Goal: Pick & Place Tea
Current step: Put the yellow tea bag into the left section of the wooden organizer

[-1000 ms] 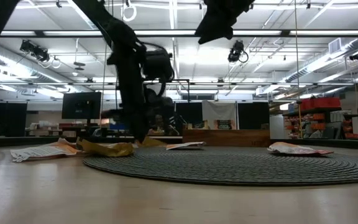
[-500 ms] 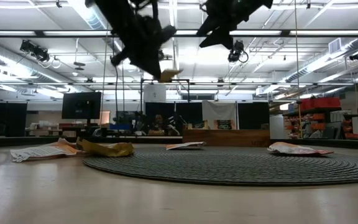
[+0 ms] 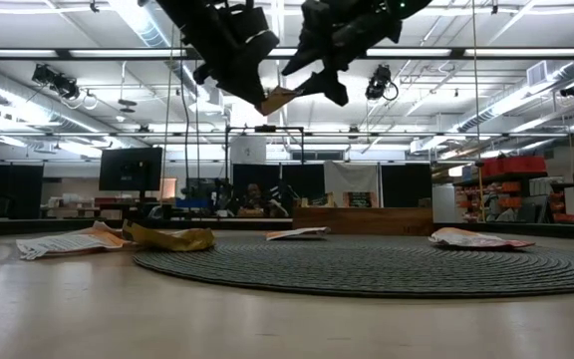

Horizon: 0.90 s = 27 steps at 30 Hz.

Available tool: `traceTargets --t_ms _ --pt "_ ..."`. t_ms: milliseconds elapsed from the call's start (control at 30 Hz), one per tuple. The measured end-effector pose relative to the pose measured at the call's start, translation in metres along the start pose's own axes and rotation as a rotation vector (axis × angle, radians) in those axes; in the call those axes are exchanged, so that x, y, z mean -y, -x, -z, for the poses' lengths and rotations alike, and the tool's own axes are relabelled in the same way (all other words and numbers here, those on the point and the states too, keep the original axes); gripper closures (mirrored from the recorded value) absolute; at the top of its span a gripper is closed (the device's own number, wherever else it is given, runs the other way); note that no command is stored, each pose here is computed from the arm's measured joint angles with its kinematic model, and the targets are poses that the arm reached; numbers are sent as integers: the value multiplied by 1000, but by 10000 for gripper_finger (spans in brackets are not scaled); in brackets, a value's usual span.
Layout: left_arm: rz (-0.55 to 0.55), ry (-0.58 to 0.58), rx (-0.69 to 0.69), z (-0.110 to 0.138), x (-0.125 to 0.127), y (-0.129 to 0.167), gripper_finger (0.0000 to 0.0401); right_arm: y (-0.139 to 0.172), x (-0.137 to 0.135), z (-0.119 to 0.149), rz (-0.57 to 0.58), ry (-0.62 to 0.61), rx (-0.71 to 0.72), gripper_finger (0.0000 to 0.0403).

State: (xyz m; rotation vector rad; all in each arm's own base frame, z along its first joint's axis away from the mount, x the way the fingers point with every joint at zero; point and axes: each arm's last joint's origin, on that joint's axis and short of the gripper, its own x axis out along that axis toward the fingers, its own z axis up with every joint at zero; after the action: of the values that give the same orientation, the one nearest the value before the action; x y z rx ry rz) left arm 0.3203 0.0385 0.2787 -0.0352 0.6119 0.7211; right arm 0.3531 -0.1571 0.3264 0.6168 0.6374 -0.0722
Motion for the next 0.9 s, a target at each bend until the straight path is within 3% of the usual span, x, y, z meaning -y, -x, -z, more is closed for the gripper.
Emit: traceTargets --t_ms 633,767,900 --pt "-18 -84 35 -7 -8 -6 399 -2 4 3 72 -115 -65 203" --pt "-15 -62 49 -8 -8 -6 399 -2 4 3 59 -92 -70 250" --pt "-13 -53 62 -10 -8 -6 398 -2 3 3 24 -37 -75 354"
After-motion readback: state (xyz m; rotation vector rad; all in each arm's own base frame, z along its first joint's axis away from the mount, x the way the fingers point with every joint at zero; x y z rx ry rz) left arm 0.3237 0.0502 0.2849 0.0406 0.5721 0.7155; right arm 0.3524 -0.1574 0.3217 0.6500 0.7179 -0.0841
